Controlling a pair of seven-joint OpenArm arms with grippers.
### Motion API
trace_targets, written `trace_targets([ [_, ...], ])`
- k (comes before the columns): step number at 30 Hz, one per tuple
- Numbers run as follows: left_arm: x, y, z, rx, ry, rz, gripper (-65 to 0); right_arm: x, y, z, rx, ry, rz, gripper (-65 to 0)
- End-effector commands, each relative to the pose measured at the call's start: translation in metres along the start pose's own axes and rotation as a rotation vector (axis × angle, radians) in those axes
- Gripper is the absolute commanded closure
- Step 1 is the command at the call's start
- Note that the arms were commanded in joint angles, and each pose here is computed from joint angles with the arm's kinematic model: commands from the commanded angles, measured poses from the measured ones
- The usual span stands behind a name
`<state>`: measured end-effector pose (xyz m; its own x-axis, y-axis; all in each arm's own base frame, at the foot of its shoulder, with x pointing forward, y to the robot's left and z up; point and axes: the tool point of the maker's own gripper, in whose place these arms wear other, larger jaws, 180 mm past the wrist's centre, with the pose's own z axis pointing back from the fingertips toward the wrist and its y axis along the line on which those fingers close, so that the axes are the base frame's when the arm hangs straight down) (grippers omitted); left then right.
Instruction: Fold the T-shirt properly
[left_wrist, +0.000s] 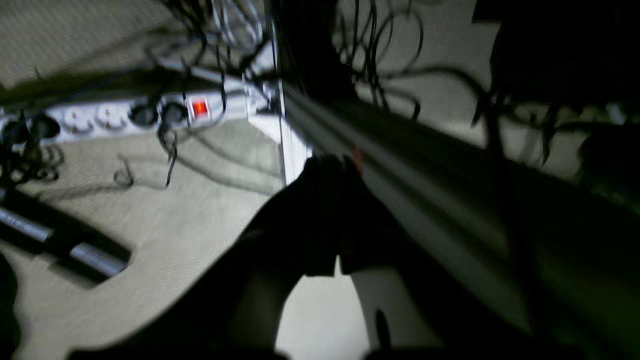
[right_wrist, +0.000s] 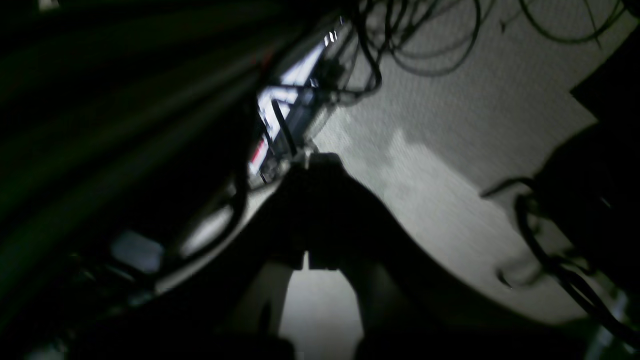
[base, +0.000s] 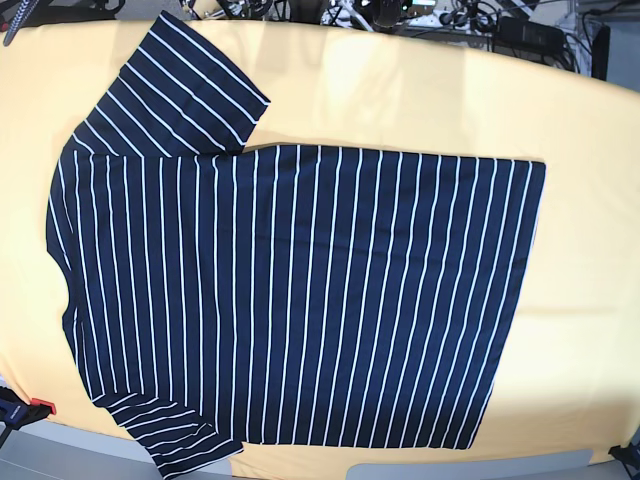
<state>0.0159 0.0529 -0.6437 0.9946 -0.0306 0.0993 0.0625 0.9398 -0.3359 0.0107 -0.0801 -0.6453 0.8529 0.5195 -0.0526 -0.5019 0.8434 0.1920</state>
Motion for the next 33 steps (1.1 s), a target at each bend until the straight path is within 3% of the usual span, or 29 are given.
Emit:
trace_targets([
  [1, -0.001, -0.012, 0.0, -0.033, 0.026, -0.013, 0.0, -0.003, -0.003, 0.002, -0.007, 0.04, 0.029, 0.0],
  [3, -0.013, -0.019, 0.003, -0.046, 0.1, -0.024, 0.0, -0.022, -0.004, 0.005, -0.016, 0.141, 0.038, 0.0],
  [5, -0.023, -0.023, 0.01, -0.056, 0.124, -0.032, 0.0, -0.038, -0.003, 0.007, -0.017, 0.172, 0.033, 0.0],
  [13, -0.057, -0.023, 0.055, -0.087, 0.046, 0.013, 0.0, -0.1, 0.009, 0.028, -0.028, 0.151, 0.063, 0.0],
  [17, -0.077, -0.016, 0.088, -0.084, 0.037, -0.029, 0.0, -0.131, 0.024, 0.053, -0.026, 0.155, 0.098, 0.0],
  [20, -0.083, -0.013, 0.117, -0.084, 0.02, -0.087, 0.0, -0.147, 0.037, 0.079, -0.027, 0.144, 0.127, 0.0],
  [24, -0.08, -0.01, 0.157, -0.063, -0.005, -0.18, 0.0, -0.151, 0.038, 0.122, -0.097, 0.083, 0.132, 0.0],
  [28, -0.076, -0.01, 0.195, -0.02, -0.006, -0.334, 0.0, -0.145, 0.042, 0.169, -0.144, 0.017, 0.153, 0.0],
  [33, -0.053, -0.017, 0.238, 0.014, -0.068, -0.477, 0.0, -0.129, 0.035, 0.223, -0.286, -0.07, 0.226, 0.0],
])
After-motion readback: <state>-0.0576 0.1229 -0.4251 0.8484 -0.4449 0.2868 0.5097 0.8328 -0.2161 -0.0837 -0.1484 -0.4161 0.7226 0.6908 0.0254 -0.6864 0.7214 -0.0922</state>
